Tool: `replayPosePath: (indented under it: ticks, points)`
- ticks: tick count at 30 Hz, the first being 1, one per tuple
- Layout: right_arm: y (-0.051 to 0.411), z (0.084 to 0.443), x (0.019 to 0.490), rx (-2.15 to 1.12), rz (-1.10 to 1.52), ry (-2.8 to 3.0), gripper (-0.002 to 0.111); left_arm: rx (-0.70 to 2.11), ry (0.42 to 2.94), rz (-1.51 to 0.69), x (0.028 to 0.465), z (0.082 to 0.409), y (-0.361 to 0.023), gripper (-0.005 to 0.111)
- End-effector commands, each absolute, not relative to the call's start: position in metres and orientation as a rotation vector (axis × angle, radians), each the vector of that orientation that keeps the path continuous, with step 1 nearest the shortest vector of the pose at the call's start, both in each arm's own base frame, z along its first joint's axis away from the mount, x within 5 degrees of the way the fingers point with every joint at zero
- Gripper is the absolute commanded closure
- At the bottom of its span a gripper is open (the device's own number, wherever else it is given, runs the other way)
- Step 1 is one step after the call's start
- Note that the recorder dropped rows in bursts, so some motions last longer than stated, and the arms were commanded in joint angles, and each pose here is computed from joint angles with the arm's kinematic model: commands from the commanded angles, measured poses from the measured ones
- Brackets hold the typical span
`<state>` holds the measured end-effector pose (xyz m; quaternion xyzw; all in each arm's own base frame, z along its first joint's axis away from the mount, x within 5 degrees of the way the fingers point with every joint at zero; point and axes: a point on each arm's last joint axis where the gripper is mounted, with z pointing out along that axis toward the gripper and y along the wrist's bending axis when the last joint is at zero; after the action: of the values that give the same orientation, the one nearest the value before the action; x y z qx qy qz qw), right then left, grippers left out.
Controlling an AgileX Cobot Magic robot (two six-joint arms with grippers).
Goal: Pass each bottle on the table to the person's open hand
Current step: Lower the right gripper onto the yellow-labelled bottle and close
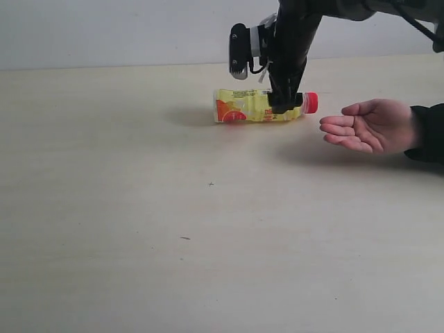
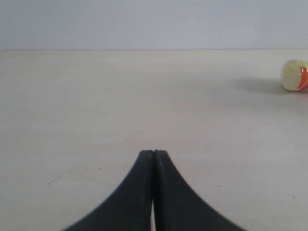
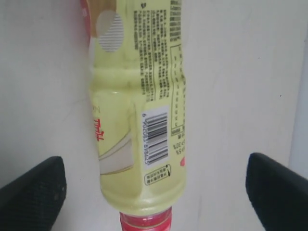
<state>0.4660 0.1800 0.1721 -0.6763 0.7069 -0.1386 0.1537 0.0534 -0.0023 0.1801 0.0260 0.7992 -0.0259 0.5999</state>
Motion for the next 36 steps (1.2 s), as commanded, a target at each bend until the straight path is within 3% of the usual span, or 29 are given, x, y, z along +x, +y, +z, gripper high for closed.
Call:
replayPosePath:
  ticks: [1, 36]
  points:
    - [0.183, 0.163, 0.471, -1.938, -0.398, 2.000, 0.014, 0.062, 1.839, -0.069, 0.053, 0.181, -0.003, 0.107]
    - [0.187, 0.121, 0.481, -1.942, -0.405, 1.972, 0.014, 0.062, 1.839, -0.069, 0.053, 0.181, -0.003, 0.107]
